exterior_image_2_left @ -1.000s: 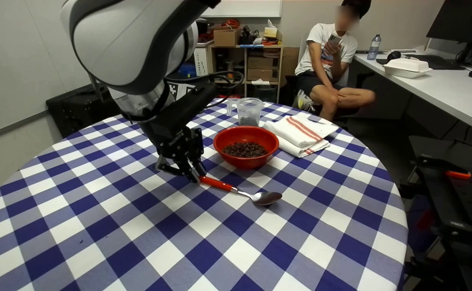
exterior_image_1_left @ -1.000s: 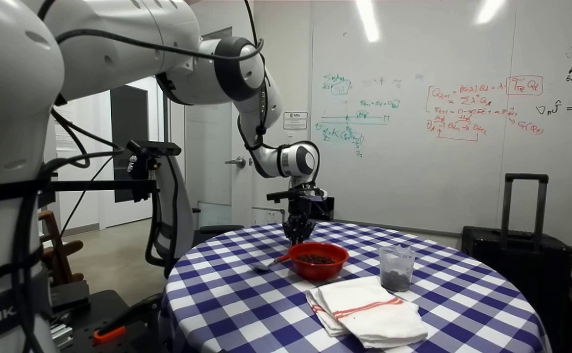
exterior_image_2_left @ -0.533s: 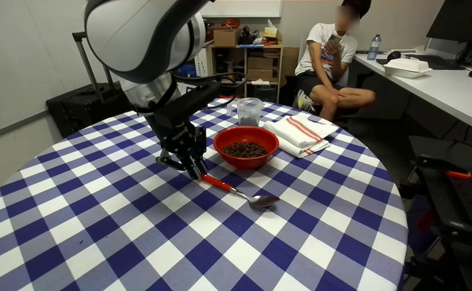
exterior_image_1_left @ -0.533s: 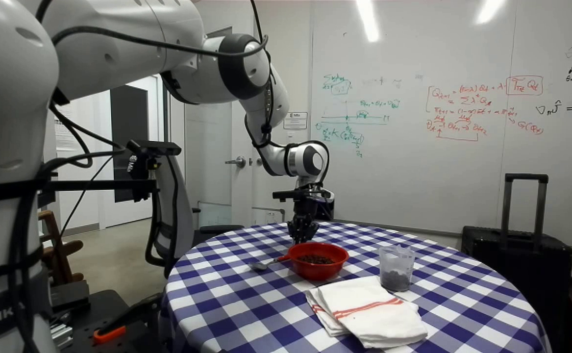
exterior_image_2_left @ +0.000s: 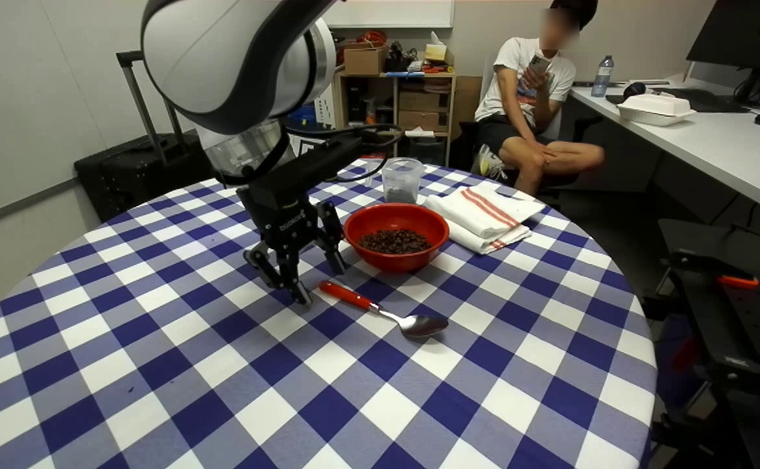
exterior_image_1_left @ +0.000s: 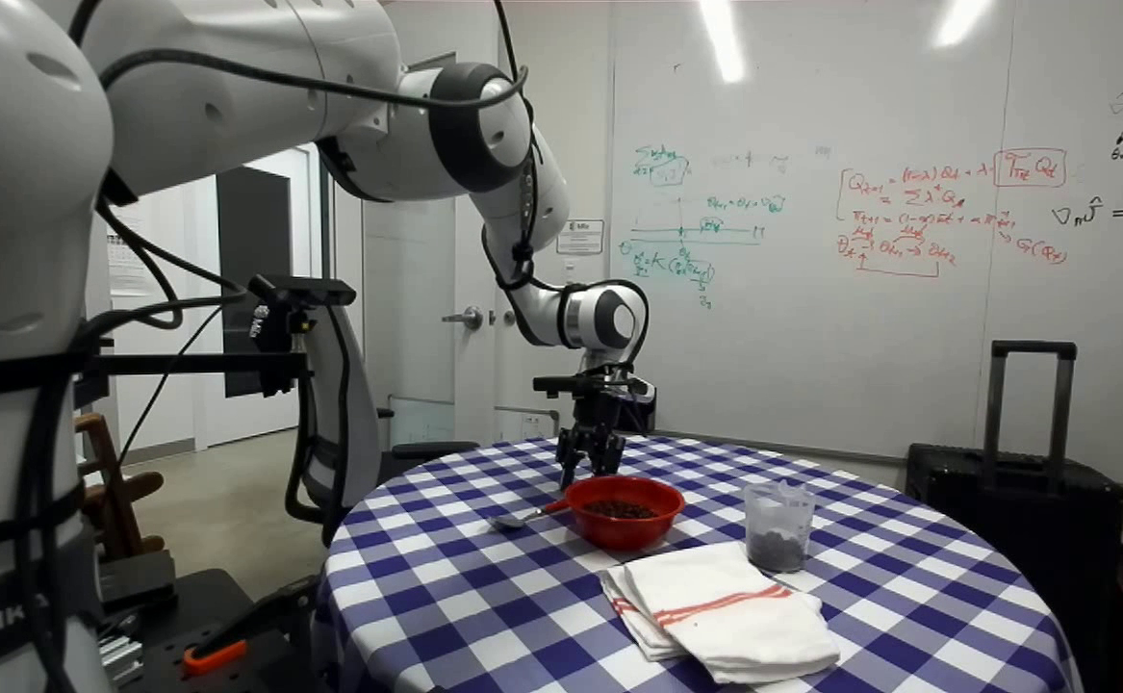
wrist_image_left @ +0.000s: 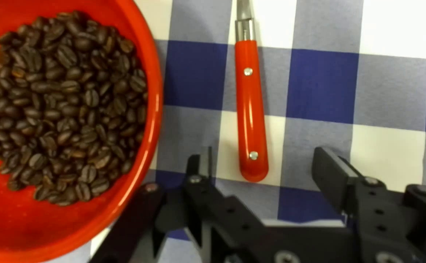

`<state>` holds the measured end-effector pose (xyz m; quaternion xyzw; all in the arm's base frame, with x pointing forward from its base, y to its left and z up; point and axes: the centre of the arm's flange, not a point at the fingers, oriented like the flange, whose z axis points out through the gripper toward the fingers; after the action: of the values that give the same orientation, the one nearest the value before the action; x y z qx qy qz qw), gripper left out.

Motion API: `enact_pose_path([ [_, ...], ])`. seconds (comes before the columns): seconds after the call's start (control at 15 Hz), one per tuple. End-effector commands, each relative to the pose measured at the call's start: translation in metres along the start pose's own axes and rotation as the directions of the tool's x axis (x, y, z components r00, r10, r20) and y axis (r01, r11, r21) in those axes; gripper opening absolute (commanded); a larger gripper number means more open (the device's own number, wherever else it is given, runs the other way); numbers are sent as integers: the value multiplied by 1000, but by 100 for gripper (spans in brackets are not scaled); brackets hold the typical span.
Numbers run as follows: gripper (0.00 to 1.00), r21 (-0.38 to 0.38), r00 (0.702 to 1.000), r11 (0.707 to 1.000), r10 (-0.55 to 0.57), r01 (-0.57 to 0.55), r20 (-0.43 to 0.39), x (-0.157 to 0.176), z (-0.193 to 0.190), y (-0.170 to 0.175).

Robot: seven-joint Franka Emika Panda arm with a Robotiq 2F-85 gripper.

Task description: Use the spoon to scoop up the contents in the bowl

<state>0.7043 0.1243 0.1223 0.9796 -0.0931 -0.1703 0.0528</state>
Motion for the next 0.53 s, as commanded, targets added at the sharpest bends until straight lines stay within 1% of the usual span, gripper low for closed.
enact_pose_path([
  [0.0, 58, 55, 1000, 998, 15, -16, 14, -19, 3, 17],
  [0.13, 54, 66, 1000, 997, 25, -26, 18, -19, 5, 22],
  [0.2, 45, 71, 999, 997, 28, -29, 20, -20, 3, 24],
  [0.47, 16, 83, 999, 996, 31, -33, 14, -21, 0, 25],
])
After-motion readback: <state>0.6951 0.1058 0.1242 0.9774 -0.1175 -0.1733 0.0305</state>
